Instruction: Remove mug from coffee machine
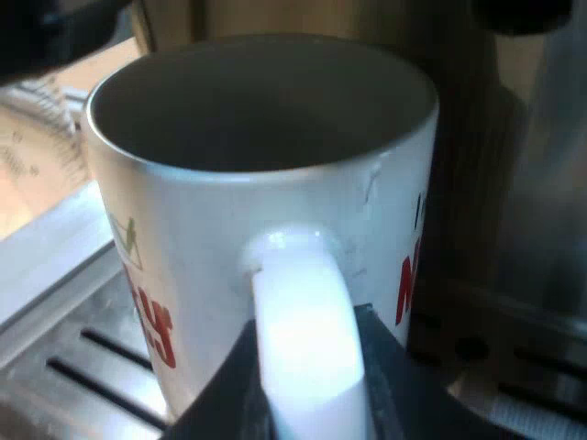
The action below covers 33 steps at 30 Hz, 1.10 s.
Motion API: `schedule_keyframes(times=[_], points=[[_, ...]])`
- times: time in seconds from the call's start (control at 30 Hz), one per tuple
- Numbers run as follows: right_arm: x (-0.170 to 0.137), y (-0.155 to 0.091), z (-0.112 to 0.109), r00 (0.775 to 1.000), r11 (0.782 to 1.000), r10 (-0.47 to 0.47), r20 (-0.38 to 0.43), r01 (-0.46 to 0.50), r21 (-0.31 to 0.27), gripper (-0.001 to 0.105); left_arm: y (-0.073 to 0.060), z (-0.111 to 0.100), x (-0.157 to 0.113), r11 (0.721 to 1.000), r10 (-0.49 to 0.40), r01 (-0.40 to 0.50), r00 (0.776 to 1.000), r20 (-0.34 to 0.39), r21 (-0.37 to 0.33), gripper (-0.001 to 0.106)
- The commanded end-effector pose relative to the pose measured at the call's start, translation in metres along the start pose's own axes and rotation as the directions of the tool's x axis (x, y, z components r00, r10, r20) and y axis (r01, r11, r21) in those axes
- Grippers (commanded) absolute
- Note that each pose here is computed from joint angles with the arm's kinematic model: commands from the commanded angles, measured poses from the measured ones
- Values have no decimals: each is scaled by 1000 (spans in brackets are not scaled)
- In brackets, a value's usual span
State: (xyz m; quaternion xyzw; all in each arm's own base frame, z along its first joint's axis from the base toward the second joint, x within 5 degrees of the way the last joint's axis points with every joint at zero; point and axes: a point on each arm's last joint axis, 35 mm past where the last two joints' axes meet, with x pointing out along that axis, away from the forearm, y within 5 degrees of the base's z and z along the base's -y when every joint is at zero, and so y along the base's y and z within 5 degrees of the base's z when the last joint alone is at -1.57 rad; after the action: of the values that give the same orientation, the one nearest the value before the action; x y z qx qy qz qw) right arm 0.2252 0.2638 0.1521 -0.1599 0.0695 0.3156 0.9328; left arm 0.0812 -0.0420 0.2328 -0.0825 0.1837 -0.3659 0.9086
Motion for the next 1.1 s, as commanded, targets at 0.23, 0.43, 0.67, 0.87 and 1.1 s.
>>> schedule_keyframes(times=[0.23,0.43,0.67,0.87,1.1], points=[[-42,1,12,999,1000,-15,43,16,-3,0,-1,2,0,1000,-13,13,1000,20,18,76],[-74,8,13,998,999,-34,59,35,-8,0,-3,4,0,999,-46,46,999,28,11,76],[-106,13,18,998,996,-60,-28,58,-66,0,-10,7,-1,990,-139,140,990,24,-15,76],[-131,6,33,998,996,-34,-58,29,-86,0,-25,21,-7,970,-240,240,970,24,26,76],[-165,-14,43,993,997,-50,-111,42,-67,0,-35,32,-13,956,-292,290,956,40,54,76]])
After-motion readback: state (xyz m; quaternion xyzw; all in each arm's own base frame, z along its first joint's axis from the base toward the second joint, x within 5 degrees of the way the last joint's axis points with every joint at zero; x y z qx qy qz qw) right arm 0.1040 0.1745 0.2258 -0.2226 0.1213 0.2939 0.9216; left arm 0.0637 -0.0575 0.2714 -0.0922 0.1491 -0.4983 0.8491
